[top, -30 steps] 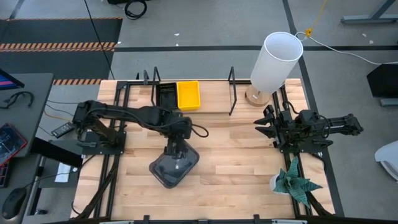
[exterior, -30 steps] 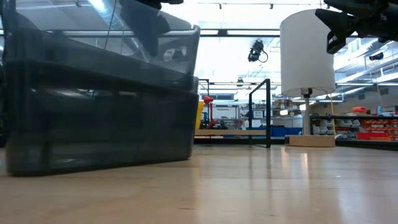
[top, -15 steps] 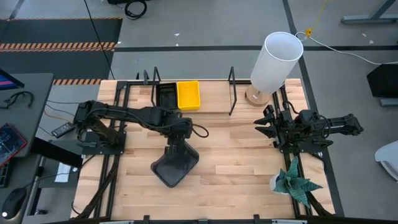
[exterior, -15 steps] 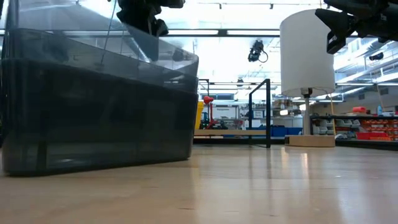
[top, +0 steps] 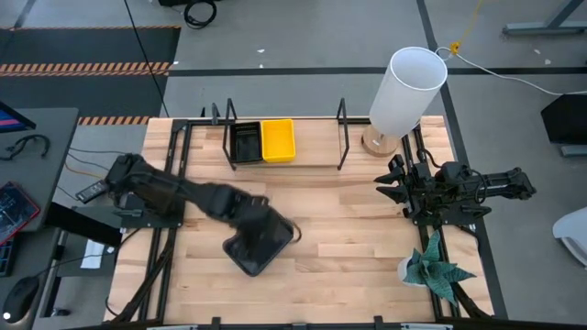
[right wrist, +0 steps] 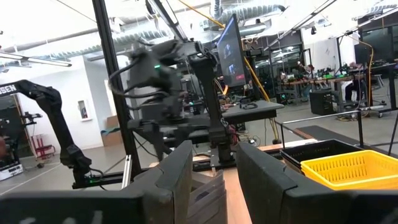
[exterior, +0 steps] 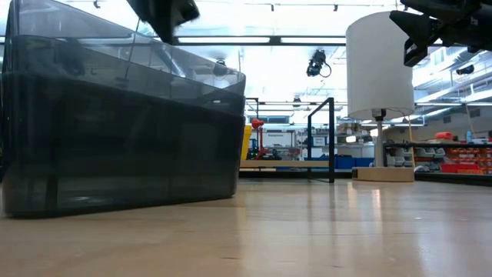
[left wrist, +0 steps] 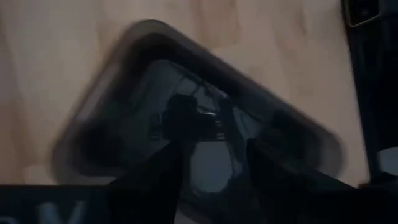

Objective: Stack baskets on shelf by color
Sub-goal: Stack the right black bin on top of the left black bin, then put the stack of black bins on the shelf

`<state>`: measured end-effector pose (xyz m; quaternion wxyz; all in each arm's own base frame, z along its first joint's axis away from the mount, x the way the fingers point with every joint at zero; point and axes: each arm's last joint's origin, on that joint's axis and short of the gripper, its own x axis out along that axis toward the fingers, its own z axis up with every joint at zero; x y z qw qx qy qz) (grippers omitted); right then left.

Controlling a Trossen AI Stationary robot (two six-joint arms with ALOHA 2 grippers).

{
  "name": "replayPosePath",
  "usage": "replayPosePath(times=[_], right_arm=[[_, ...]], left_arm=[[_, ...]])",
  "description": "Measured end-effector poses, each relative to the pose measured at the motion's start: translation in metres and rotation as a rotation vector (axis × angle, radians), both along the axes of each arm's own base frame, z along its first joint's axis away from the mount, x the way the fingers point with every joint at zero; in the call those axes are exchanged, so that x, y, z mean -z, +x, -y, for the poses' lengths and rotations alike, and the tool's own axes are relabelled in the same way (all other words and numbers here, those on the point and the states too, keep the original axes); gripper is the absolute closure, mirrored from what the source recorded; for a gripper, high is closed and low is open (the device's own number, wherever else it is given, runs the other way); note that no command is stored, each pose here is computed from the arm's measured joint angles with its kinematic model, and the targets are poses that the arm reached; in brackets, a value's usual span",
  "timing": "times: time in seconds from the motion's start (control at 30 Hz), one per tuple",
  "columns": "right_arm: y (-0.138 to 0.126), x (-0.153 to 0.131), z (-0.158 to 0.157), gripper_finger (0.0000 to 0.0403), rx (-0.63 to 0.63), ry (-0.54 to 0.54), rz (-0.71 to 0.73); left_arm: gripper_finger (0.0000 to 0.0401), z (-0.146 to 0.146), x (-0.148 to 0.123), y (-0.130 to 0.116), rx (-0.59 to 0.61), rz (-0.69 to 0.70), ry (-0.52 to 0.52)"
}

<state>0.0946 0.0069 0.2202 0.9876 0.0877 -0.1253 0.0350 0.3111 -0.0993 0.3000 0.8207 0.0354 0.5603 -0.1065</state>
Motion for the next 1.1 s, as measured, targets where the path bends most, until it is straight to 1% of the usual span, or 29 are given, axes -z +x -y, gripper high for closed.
replayPosePath(times=[0.07,0.13,0.23,0.3,0.47,0.57,0.67,0.73,0.83,0.93,1.0,1.1], right_arm=[[0.000,0.000,0.000,0.0273,0.000,0.000,0.000],[0.000,0.000,0.000,0.0273,0.000,0.000,0.000],[0.000,0.000,0.000,0.0273,0.000,0.000,0.000],[0.000,-0.001,0.000,0.0273,-0.001,0.000,0.005],[0.000,-0.001,0.000,0.0273,0.000,0.001,0.016],[0.000,-0.001,0.000,0.0273,0.000,0.001,0.015],[0.000,-0.001,0.000,0.0273,0.000,0.001,0.015],[0.000,-0.001,0.000,0.0273,0.000,0.001,0.014],[0.000,-0.001,0.000,0.0273,0.000,0.001,0.014],[0.000,-0.001,0.000,0.0273,0.000,0.001,0.014],[0.000,-0.001,0.000,0.0273,0.000,0.001,0.014],[0.000,-0.001,0.000,0.0273,0.000,0.001,0.014]], left_arm=[[0.0221,0.016,0.000,-0.005,-0.007,0.000,0.001],[0.0216,0.031,0.003,-0.009,-0.021,-0.003,0.023],[0.0202,0.053,0.012,-0.015,-0.031,-0.023,0.062],[0.0188,0.066,0.021,-0.018,-0.015,-0.057,0.081],[0.0155,0.085,0.034,-0.021,0.015,-0.095,0.099],[0.0143,0.087,0.036,-0.023,0.023,-0.098,0.105],[0.0142,0.087,0.036,-0.023,0.019,-0.100,0.101],[0.0147,0.085,0.034,-0.023,0.012,-0.103,0.102],[0.0159,0.078,0.028,-0.024,-0.036,-0.099,0.084],[0.0172,0.071,0.021,-0.025,-0.076,-0.111,0.023],[0.0181,0.072,0.018,-0.027,-0.085,-0.121,-0.008],[0.0187,0.080,0.018,-0.034,-0.060,-0.124,0.009]])
